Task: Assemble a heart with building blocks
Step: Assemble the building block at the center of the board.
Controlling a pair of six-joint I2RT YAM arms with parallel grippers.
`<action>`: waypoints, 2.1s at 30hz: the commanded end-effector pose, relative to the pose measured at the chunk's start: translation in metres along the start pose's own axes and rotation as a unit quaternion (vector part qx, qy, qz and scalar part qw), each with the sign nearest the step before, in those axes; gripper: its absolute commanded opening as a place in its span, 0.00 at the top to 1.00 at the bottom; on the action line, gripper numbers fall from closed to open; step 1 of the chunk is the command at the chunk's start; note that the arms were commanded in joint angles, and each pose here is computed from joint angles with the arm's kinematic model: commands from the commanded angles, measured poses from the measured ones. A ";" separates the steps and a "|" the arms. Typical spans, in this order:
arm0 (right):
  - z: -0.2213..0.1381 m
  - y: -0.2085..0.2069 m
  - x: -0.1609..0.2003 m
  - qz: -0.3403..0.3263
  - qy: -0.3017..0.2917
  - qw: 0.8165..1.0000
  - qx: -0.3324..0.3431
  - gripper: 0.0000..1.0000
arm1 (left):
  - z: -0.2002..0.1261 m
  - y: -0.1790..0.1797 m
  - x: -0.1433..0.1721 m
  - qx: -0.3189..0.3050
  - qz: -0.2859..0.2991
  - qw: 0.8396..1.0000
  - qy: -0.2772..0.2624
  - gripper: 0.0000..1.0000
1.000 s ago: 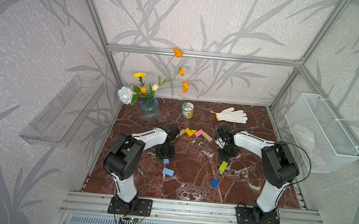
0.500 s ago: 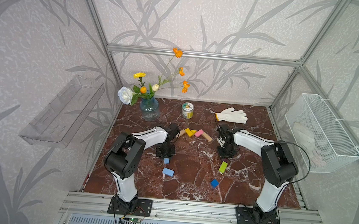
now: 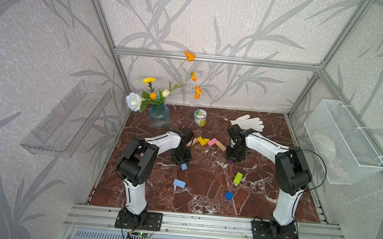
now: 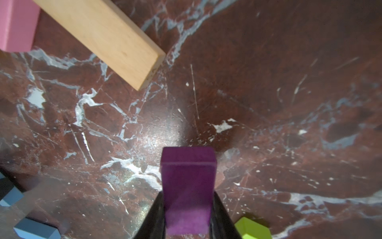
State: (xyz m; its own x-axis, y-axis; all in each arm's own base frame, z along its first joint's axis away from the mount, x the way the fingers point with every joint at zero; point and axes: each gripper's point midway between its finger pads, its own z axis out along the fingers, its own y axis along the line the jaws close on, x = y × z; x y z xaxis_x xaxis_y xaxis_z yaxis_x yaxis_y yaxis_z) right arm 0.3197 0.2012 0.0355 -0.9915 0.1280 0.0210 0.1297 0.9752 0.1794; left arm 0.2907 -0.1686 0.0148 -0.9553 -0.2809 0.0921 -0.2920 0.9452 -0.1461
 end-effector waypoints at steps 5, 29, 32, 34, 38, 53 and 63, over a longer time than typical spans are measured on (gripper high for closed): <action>0.011 0.015 0.017 0.079 0.017 0.997 0.008 1.00 | 0.040 -0.006 -0.009 0.002 -0.029 1.000 0.011 0.77; 0.015 0.035 -0.002 0.150 0.007 0.989 0.003 1.00 | 0.043 -0.015 -0.037 0.006 -0.141 0.990 -0.011 0.80; 0.017 0.035 -0.001 0.154 0.010 0.988 0.002 1.00 | 0.042 -0.014 -0.039 0.001 -0.141 0.990 -0.015 0.80; 0.018 0.036 -0.001 0.155 0.010 0.988 0.001 1.00 | 0.041 -0.014 -0.040 0.000 -0.143 0.990 -0.016 0.80; 0.019 0.035 -0.002 0.157 0.008 0.988 0.004 1.00 | 0.041 -0.012 -0.042 -0.006 -0.146 0.989 -0.017 0.80; 0.018 0.034 -0.005 0.160 0.003 0.987 0.013 1.00 | 0.042 0.001 -0.048 -0.030 -0.160 0.986 -0.018 0.81; 0.018 0.007 -0.001 0.186 0.000 0.982 0.030 1.00 | 0.033 0.023 -0.055 -0.036 -0.182 0.982 -0.032 0.81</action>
State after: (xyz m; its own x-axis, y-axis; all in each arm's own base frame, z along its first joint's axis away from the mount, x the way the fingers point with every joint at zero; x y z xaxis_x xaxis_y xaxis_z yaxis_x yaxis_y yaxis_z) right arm 0.3268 0.2278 0.0187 -0.8928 0.4438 0.0768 0.4504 0.8818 0.1398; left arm 0.3644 -0.1793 0.0187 -0.8178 -0.5727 0.0564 -0.5659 0.7825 -0.2598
